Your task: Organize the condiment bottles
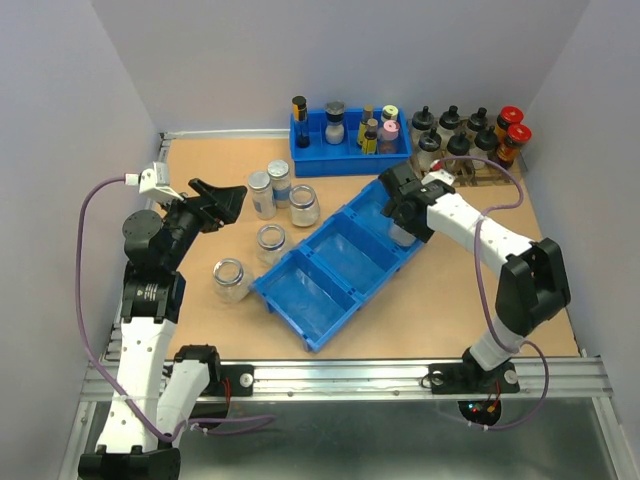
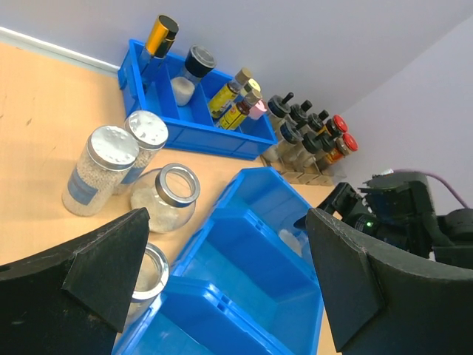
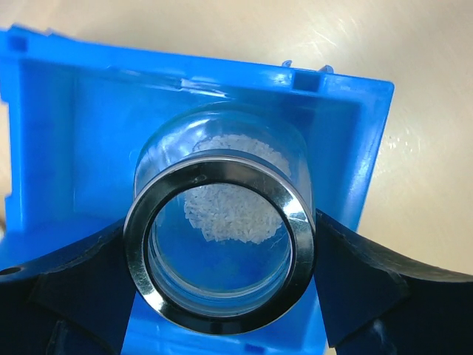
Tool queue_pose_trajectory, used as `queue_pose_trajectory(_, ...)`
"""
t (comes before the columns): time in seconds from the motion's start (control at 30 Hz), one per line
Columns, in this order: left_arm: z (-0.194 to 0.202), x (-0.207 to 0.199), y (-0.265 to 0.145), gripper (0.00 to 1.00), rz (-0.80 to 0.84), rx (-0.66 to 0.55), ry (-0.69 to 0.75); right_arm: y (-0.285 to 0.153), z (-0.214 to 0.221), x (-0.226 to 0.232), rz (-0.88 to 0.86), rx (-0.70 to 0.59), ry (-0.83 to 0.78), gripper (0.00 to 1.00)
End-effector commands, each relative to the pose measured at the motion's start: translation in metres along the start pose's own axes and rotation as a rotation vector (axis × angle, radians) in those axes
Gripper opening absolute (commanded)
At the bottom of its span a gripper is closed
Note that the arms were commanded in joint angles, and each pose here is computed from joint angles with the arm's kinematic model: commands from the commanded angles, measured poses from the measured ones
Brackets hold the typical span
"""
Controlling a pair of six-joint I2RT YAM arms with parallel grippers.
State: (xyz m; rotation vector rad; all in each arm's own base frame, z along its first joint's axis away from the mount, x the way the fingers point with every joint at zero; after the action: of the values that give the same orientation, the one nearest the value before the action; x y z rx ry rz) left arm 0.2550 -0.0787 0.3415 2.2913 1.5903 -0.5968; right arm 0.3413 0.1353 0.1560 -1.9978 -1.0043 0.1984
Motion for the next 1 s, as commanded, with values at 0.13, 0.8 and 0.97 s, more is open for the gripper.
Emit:
queue_pose_trajectory(0.13, -0.008, -0.011, -0.006, 0.99, 0.049, -0.055, 0.016, 0.021, -0.009, 0.013, 0.152, -0.086, 0.242, 0.0)
queue_pose_trajectory(0.8, -0.012, -0.011, -0.016, 0.99, 0.022, -0.069, 0.049, 0.017, -0.013, 0.014, 0.243, -0.077, 0.28, 0.92)
queue_pose_trajectory(0.97, -0.009, -0.01, -0.014, 0.99, 0.025, -0.056, 0.045, 0.022, -0.011, 0.009, 0.266, -0.05, 0.28, 0.98)
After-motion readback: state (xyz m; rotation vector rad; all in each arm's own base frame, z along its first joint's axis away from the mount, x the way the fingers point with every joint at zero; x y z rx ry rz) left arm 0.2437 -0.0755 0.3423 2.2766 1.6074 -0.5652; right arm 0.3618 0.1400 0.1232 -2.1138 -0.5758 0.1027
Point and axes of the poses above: each gripper's point midway between its finger pads, its own y axis out along the fingers, its own x axis along the line the jaws close on, z = x × y, the point moved 3 cm from there along -y, back along the fingers, and after that the axes turned 8 degrees about y, right-handed, at the moved point
